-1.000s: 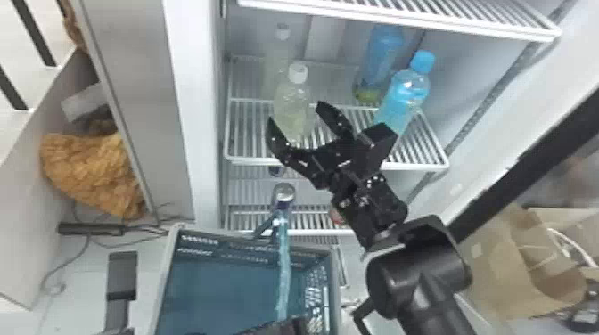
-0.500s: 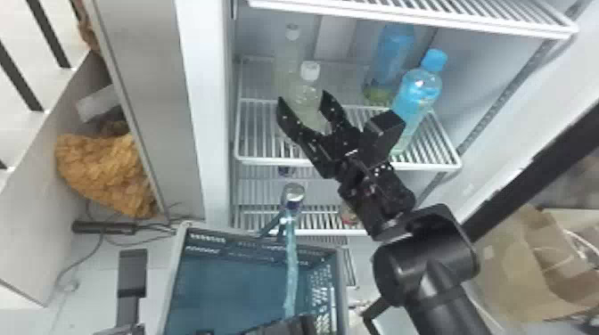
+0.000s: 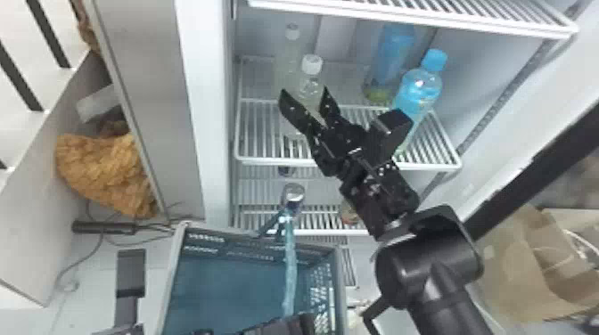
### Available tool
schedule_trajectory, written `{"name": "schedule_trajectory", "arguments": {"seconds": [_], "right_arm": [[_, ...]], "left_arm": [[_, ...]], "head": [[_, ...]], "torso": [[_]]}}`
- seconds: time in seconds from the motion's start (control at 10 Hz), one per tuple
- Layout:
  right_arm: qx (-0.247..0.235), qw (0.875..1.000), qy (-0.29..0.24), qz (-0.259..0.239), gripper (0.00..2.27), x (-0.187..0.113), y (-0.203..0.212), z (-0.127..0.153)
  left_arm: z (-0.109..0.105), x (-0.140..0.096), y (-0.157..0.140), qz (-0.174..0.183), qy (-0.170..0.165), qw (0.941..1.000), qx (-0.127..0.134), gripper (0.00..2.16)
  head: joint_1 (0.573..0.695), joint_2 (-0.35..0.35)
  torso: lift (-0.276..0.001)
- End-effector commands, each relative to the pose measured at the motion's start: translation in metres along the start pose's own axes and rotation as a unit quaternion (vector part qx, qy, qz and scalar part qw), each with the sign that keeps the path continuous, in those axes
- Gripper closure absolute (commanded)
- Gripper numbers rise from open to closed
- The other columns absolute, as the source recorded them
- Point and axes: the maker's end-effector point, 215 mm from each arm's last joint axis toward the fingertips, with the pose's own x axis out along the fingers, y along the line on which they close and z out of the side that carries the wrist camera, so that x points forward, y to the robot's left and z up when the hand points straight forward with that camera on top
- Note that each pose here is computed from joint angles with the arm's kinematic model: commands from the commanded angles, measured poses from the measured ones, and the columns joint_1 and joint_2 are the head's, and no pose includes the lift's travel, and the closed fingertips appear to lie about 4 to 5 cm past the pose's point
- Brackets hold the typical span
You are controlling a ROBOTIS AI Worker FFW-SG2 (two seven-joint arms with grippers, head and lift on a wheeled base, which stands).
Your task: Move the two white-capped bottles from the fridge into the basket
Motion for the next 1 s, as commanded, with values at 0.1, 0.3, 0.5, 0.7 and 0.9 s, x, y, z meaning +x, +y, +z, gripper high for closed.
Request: {"name": "schedule_trajectory", "arguments": {"seconds": [0.1,0.3,0.5,0.7,0.9], "right_arm": [[0.005,1.000,-0.014,0.004,0.91,-0.015,0.008,0.028],[-0.009,1.000,-0.009,-0.011,0.91,-0.044,0.006,0.046],[-0.006,0.999,0.021,-0.030,0.91,-0.075,0.004,0.049],[-0.001,0.998,0.046,-0.049,0.91,-0.108,-0.001,0.049],[0.003,0.995,0.067,-0.076,0.91,-0.139,-0.013,0.050]], "left_arm": [[0.002,0.000,-0.001,-0.001,-0.002,1.0000,0.002,1.19],[0.001,0.000,0.000,-0.001,-0.001,1.0000,0.000,1.19],[0.001,0.000,0.000,-0.001,-0.001,1.0000,0.000,1.19],[0.001,0.001,-0.002,-0.002,-0.001,1.0000,0.002,1.19],[0.001,0.001,0.000,-0.001,0.000,1.0000,0.001,1.19]], "head": [[0.695,-0.179],[0.695,-0.189],[0.695,-0.214],[0.695,-0.255],[0.695,-0.292]], "torso": [[0.000],[0.000],[0.000],[0.000],[0.000]]}}
